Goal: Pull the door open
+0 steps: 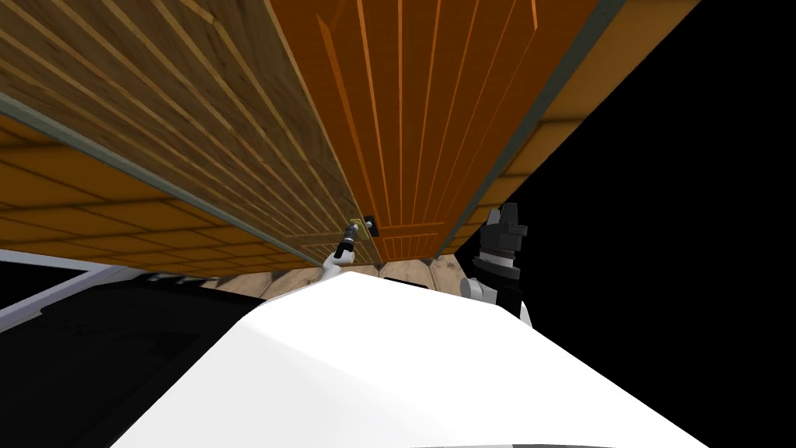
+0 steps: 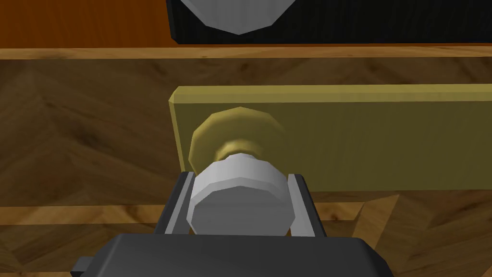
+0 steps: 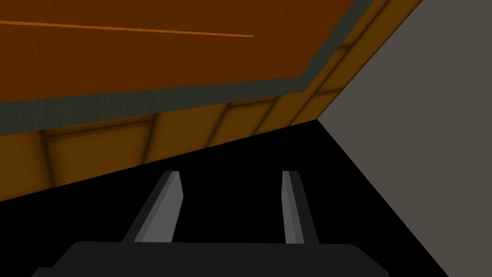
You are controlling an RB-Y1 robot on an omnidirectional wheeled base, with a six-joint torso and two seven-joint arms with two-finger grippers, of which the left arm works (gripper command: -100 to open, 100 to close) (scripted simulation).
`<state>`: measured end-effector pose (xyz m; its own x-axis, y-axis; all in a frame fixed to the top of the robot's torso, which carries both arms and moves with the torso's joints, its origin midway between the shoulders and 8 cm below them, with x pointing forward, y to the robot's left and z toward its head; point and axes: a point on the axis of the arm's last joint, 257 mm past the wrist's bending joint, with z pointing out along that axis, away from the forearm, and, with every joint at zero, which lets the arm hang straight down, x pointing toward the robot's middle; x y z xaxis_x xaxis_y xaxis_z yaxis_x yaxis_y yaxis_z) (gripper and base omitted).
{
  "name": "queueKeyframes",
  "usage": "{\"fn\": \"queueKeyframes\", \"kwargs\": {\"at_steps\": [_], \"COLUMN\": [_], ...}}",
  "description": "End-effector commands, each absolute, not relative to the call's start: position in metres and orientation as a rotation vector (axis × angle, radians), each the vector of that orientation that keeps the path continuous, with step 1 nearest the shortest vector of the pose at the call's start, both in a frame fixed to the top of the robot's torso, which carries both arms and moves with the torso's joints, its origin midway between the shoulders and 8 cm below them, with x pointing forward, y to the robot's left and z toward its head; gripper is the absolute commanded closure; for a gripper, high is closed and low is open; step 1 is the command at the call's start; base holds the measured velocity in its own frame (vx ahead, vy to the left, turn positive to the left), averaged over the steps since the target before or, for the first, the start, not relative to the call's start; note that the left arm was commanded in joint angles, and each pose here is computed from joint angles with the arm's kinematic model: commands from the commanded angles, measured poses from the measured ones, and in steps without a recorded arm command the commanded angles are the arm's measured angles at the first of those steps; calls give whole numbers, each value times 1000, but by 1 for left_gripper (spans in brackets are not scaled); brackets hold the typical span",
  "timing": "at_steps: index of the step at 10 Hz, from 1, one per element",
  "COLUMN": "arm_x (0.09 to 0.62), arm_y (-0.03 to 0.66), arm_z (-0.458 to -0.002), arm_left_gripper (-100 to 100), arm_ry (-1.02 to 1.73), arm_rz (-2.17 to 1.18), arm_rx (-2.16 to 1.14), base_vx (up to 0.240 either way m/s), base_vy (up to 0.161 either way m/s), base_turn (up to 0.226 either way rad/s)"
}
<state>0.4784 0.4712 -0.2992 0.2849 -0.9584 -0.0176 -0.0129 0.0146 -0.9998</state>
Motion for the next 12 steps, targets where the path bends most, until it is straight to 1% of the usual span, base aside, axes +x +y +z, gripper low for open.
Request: {"fn": "queueKeyframes", "kwargs": {"at_steps": [1,3,4,7,8,10,12], "arm_x": [476,476,467,457,464,470,475], "arm_y": [475,475,483,493,480,464,448], "arm_z": [-300,-300,-307,-313,-308,-303,-298], "arm_left_gripper": [100,100,100,100,-100,-100,-100], "arm_ry": [1007,1007,1013,1021,1025,1034,1043], "arm_rz": [-971,-971,-948,-925,-956,-993,-1029], "arm_rx": [-1331,-1331,-1346,-1355,-1342,-1326,-1312], "base_vx": [-17,-4,-121,-206,-210,-166,-191], "base_vy": [8,-1,75,116,36,-97,-150], "base_turn": [-11,2,83,95,-71,-102,-68]}}
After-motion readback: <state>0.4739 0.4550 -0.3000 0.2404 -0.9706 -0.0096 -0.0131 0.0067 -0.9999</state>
